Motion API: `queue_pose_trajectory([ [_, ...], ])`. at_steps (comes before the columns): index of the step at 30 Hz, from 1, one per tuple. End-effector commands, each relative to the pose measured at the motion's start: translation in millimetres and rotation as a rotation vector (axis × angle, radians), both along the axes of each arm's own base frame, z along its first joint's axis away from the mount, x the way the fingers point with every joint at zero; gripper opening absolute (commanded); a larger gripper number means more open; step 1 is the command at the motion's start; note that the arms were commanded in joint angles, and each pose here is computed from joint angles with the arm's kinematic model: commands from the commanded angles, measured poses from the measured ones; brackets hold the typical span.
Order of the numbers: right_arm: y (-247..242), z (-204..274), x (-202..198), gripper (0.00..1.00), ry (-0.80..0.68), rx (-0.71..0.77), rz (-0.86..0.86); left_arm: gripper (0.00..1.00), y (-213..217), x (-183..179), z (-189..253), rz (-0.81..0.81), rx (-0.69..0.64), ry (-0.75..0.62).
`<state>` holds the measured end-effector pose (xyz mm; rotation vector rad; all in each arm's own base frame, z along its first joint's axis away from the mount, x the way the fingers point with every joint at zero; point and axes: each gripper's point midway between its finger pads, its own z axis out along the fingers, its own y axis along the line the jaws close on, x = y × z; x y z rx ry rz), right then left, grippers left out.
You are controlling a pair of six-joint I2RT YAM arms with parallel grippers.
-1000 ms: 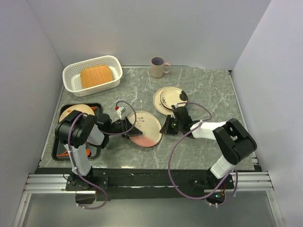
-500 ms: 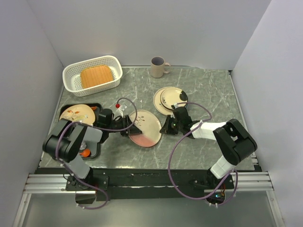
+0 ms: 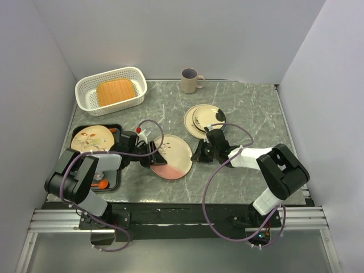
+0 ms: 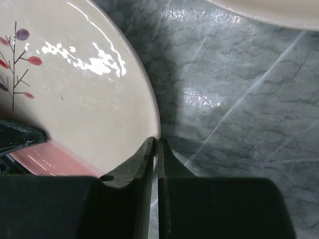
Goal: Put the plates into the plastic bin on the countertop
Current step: Pick up the plate at the center of the board.
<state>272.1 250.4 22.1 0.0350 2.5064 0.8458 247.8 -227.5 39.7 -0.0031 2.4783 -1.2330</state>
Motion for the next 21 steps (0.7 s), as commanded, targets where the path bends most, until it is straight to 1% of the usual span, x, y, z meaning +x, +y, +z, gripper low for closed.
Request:
queue_pose_trajectory([
  [1,4.2,13.0,-1.6,0.0,-0.047,0.017,0.029,0.51,-0.2,19.3,25.8,0.017,0.015,-0.126],
  [9,3.8,11.5,-4.0,0.0,-0.043,0.019,0.034,0.51,5.8,25.6,35.6,0.059,0.04,-0.164],
  [12,4.7,11.2,-4.0,0.0,-0.042,0.021,0.038,0.42,4.3,25.4,38.1,0.062,0.022,-0.17],
  [13,5.1,11.2,-3.9,0.0,-0.041,0.022,0.039,0.32,3.7,25.6,39.8,0.065,0.015,-0.171],
  [15,5.2,10.5,-5.1,0.0,-0.038,0.022,0.042,0.21,3.2,25.7,41.4,0.063,0.011,-0.176],
  [16,4.4,10.5,-4.9,0.0,-0.039,0.021,0.039,0.09,3.5,25.9,42.5,0.062,0.013,-0.181],
  [17,4.7,11.1,-5.1,0.0,-0.042,0.021,0.039,0.03,4.3,25.4,42.6,0.062,0.018,-0.179],
  [18,4.0,11.3,-4.6,0.0,-0.044,0.021,0.037,0.01,5.4,26.1,42.8,0.068,0.026,-0.181],
  [21,4.8,13.4,-3.5,0.0,-0.049,0.026,0.036,0.01,9.4,26.6,44.1,0.077,0.051,-0.19],
])
